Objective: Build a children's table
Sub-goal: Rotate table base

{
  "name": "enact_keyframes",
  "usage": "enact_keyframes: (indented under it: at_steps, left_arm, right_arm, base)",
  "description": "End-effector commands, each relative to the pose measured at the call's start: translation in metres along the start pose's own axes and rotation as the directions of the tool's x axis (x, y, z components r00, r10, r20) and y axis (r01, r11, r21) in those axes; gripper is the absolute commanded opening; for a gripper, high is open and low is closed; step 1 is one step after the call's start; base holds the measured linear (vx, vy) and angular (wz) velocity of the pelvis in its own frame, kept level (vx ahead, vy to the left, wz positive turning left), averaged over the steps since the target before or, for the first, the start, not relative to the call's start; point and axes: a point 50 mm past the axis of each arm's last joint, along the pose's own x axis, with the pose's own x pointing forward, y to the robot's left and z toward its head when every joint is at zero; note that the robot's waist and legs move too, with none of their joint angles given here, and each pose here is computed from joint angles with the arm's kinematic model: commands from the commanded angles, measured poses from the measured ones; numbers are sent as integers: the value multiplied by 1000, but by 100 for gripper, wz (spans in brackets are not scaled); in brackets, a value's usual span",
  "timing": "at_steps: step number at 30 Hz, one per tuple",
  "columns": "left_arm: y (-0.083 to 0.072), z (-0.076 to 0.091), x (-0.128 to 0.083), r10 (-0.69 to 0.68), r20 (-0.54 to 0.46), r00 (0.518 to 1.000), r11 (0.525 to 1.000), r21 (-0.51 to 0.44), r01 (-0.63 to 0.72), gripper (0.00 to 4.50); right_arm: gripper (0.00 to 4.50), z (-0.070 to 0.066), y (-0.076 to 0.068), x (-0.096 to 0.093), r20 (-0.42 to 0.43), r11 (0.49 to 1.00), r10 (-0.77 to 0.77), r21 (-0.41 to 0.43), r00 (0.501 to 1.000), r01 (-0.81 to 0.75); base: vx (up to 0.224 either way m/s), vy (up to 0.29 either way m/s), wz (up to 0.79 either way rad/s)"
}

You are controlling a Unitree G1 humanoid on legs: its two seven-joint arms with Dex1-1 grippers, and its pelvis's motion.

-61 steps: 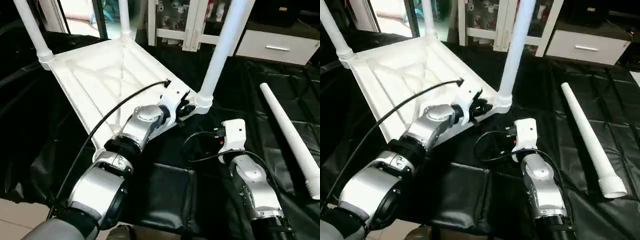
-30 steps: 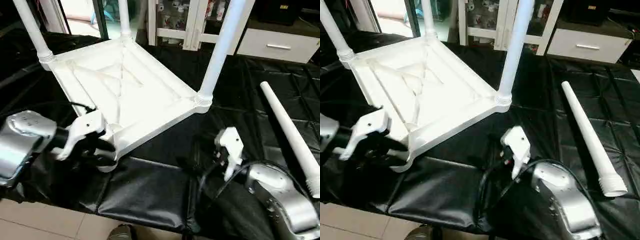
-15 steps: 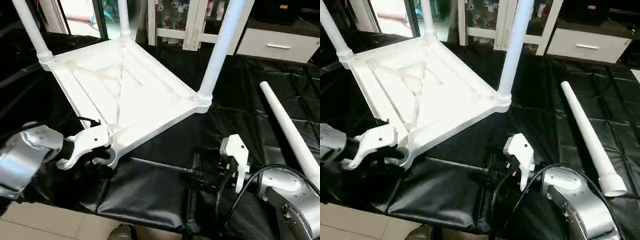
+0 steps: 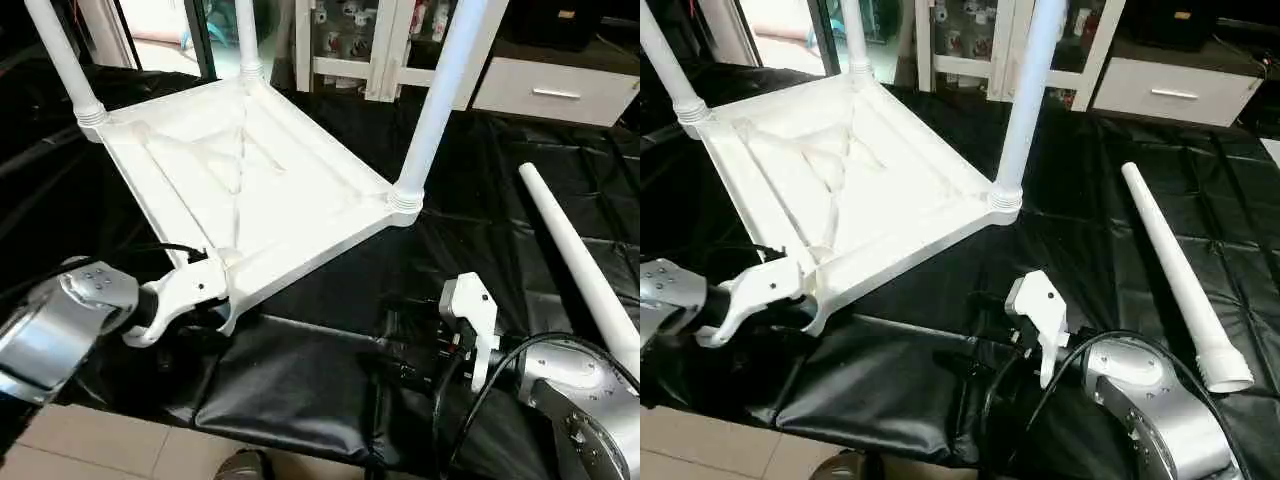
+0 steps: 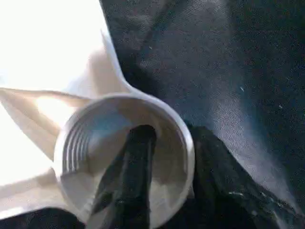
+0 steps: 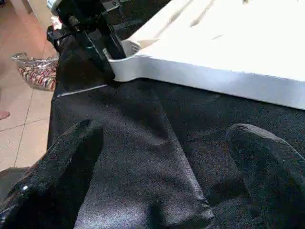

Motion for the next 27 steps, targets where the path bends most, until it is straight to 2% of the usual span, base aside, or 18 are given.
enact_keyframes:
  at_steps: [1, 3, 9, 13, 14, 18, 21, 24, 25, 27]
  left_arm:
    - [2, 3, 1, 30, -4, 1000, 1000, 6, -30, 99]
    - [2, 3, 2, 36, 4, 999, 999, -8, -36, 65]
    - [4, 4, 4, 60, 7, 998, 998, -29, -60, 39]
    - [9, 5, 6, 117, 9, 993, 990, -83, -116, 31]
    - [13, 5, 7, 158, 6, 987, 980, -127, -156, 25]
    - [19, 7, 11, 237, -18, 971, 954, -183, -236, 23]
    - [21, 10, 14, 263, -13, 965, 945, -196, -260, 23]
    - [14, 25, 19, 212, 64, 975, 966, -166, -199, 23]
    - [11, 28, 20, 193, 79, 978, 968, -175, -177, 22]
    - [14, 29, 22, 248, 55, 967, 947, -222, -231, 20]
  right_arm:
    - [450, 1, 2, 0, -8, 1000, 4, -6, 1000, -4]
    - [450, 0, 2, 0, -9, 1000, 3, -5, 1000, -3]
    - [450, 0, 2, 1, -8, 1000, -2, -4, 1000, 2]
    - [450, -1, 2, 0, -8, 1000, -6, -2, 1000, 6]
    - [450, -1, 2, 1, -7, 1000, -7, -2, 1000, 7]
    - [450, -1, 2, 1, -6, 1000, -9, -1, 1000, 9]
    - [450, -1, 1, 1, -6, 1000, -9, -3, 1000, 9]
    - [450, 0, 1, 2, -7, 1000, -9, -5, 1000, 9]
    - [450, 0, 1, 2, -7, 1000, -9, -6, 1000, 9]
    - [450, 0, -1, 1, -7, 1000, -21, -11, 1000, 21]
  base:
    - [0, 0, 0]
    - [0, 0, 0]
    - [0, 0, 0]
    - [0, 0, 0]
    - [-62, 0, -1]
    - [-26, 7, -3]
    - [-66, 33, -14]
    - [-126, 16, -9]
    - [-22, -85, -1]
    - [26, -81, -12]
